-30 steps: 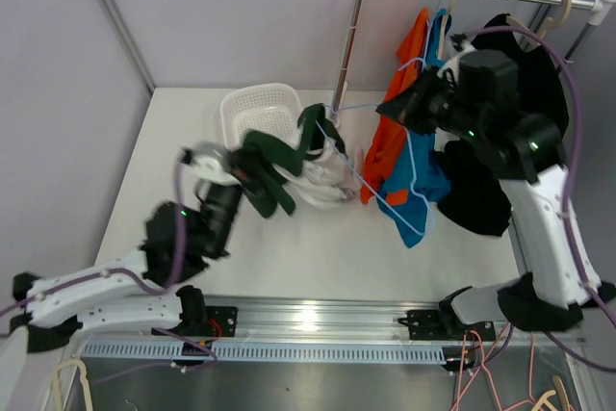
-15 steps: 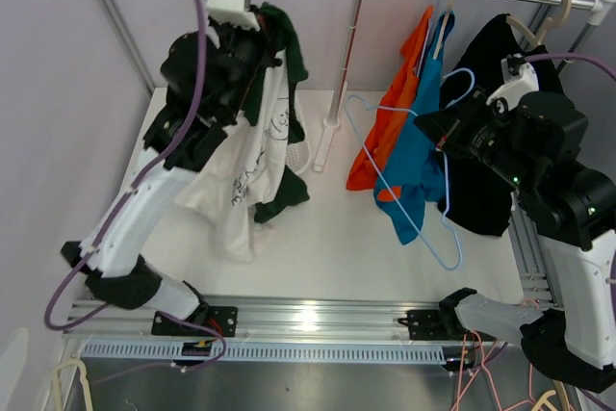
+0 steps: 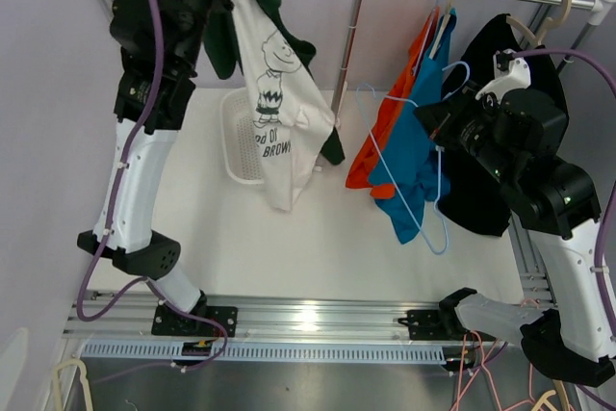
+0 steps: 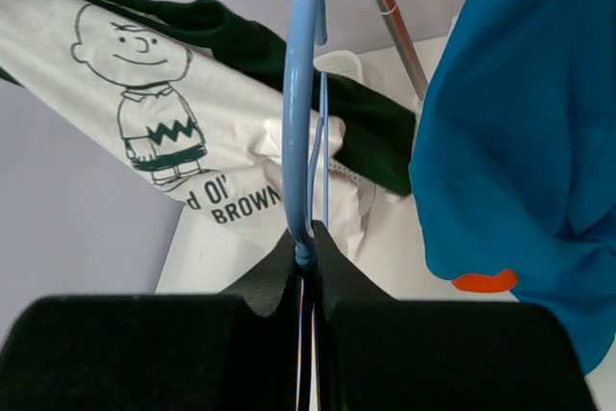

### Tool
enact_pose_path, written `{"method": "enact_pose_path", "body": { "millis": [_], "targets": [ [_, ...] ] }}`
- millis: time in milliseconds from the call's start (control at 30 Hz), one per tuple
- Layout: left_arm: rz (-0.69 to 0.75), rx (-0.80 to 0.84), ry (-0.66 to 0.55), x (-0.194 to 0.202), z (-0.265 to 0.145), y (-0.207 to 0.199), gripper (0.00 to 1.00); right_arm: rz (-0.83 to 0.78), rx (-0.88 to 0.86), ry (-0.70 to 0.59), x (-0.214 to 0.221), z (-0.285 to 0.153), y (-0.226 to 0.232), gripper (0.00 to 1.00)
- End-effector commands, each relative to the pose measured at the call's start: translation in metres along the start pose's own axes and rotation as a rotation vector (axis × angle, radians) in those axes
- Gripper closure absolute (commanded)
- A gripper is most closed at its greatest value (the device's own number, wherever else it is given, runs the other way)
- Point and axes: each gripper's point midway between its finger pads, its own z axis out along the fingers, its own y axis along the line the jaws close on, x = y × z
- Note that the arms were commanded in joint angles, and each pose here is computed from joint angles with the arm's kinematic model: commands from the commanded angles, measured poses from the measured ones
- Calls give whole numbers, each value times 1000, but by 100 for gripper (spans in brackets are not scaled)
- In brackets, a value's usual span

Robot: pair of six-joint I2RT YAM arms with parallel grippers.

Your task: Remove the t-shirt from the hanger

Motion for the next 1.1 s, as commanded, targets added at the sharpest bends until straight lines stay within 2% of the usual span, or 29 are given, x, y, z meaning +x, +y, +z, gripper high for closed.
{"method": "enact_pose_path", "body": {
  "millis": [0,100,300,400,500,533,600,633,700,733,800,833,900,967,1033,1067],
  "targets": [
    [-68,25,-229,-82,-15,12,99,-19,-16,-121,-25,-2,4,100],
    [-83,7,-224,-73,-3,25,99,-29,16,-149,-32,0,0,100],
    [-102,4,-267,-79,11,45,99,-40,41,-194,-47,3,0,100],
    [-121,0,-234,-63,21,56,99,-46,46,-195,-49,9,1,100],
    [-137,-20,-121,-17,35,62,99,-44,49,-199,-49,15,1,100],
    [-146,-33,0,41,46,65,99,-45,53,-204,-50,16,0,100],
    [-202,-26,-27,43,39,62,99,-46,52,-212,-51,21,0,100],
    [-220,-47,119,122,40,66,99,-46,56,-209,-52,26,-1,100],
    [-276,-35,132,136,31,60,99,-64,42,-208,-55,31,2,100],
    [-288,-47,233,195,22,58,100,-74,26,-203,-57,38,7,100],
    [-298,-42,268,217,14,49,99,-105,28,-202,-62,48,6,100],
    [-297,-50,315,244,2,42,99,-114,45,-206,-67,59,5,100],
    [-320,-86,343,259,-6,37,99,-128,75,-216,-73,70,1,100],
    [-341,-120,446,292,-17,34,99,-137,120,-228,-79,89,-5,100],
    [-382,-252,578,340,-27,45,99,-147,155,-249,-85,102,-10,100],
    [-360,-341,738,377,-53,54,99,-149,181,-275,-92,106,-13,100]
  ]
}}
